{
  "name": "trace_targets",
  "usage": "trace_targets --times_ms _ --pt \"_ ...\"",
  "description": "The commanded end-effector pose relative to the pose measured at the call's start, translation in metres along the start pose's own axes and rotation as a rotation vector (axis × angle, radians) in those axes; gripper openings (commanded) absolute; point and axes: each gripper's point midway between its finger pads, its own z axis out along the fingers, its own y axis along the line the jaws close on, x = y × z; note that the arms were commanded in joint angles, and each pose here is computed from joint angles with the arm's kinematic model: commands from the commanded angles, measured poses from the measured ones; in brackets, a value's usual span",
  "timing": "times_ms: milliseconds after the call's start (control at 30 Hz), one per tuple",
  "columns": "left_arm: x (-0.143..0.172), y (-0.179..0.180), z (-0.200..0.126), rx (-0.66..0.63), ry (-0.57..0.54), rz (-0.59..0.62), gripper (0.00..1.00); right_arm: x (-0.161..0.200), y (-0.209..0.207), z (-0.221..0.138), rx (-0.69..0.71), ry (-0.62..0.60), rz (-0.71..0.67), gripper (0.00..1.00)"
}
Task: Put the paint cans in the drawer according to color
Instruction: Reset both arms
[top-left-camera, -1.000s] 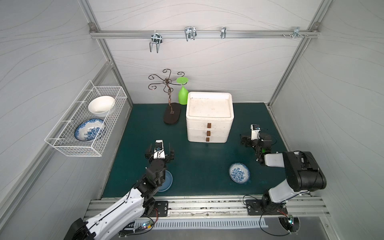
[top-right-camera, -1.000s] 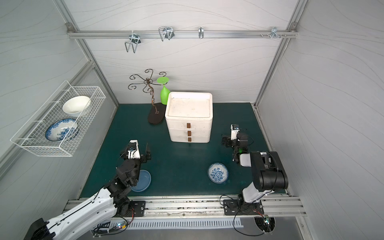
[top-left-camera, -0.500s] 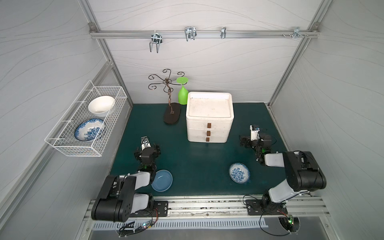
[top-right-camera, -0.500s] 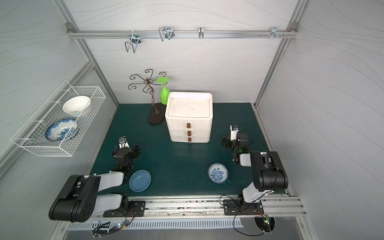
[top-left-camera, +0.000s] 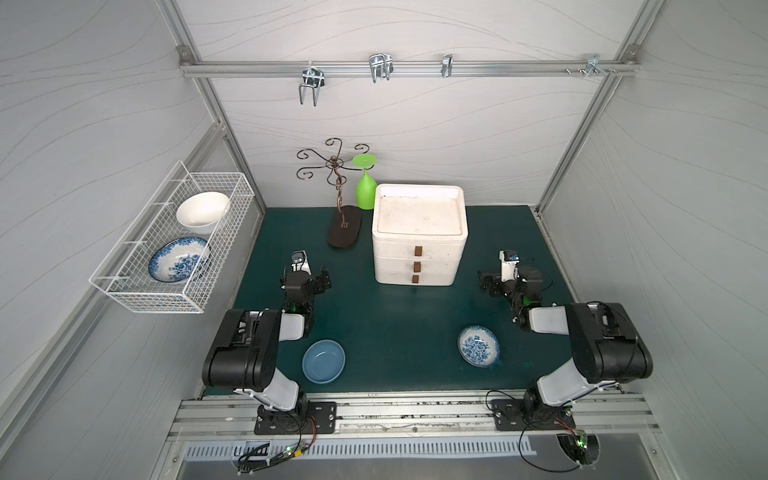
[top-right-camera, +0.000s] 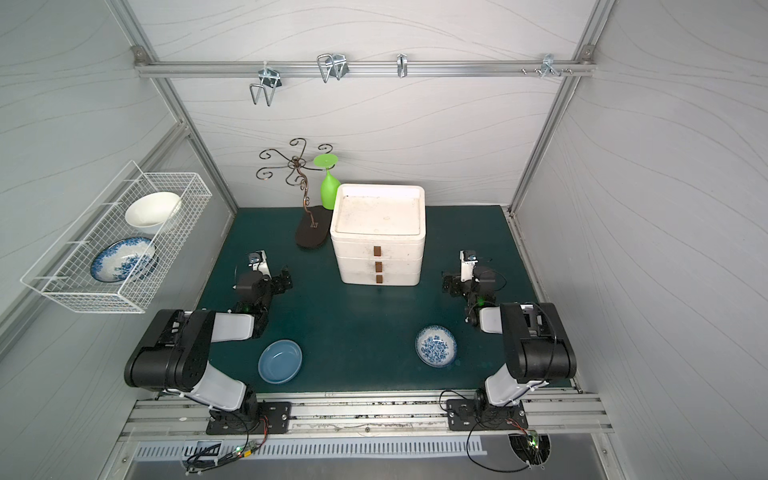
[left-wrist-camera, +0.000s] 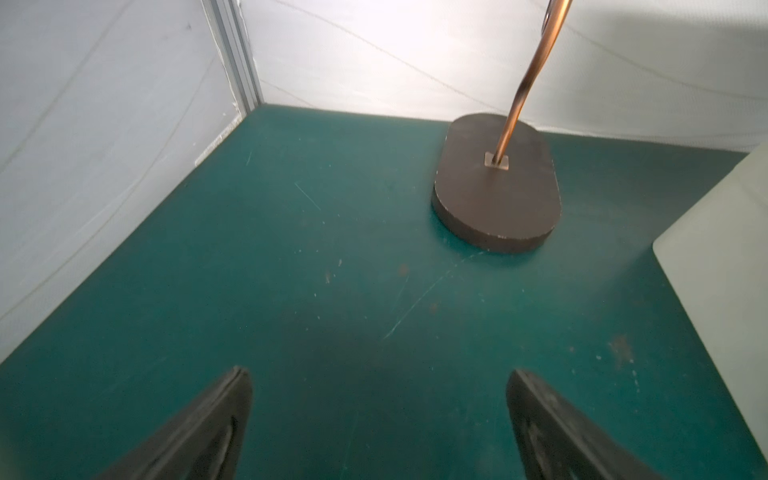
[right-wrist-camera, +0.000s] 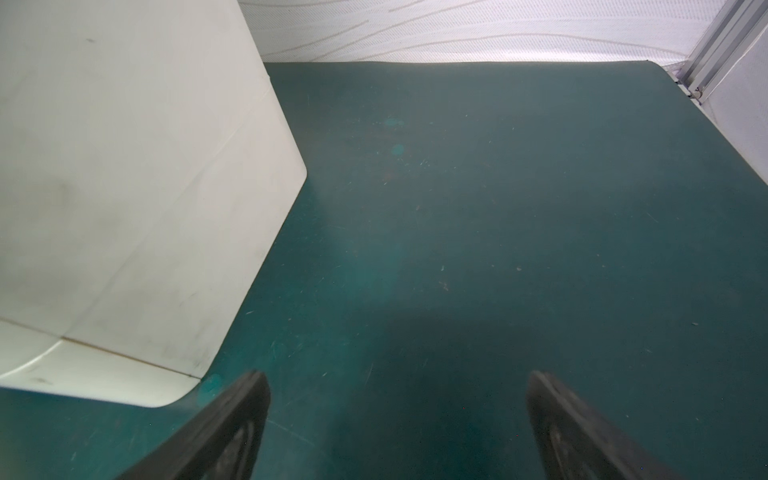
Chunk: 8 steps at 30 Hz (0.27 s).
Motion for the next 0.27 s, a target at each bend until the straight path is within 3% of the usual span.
trace_targets --times_ms 0,233 --pt "-0.0045 -0.0022 0.0017 0.017 -0.014 0.0 1.0 -0.0014 0.0021 0.0029 -0.006 0.005 -0.012 0.99" --pt "-0.0042 -0.0026 0.0017 0.018 -0.005 0.001 1.0 -0.0017 0.0038 0.0007 0.0 -0.006 -0.024 0.99"
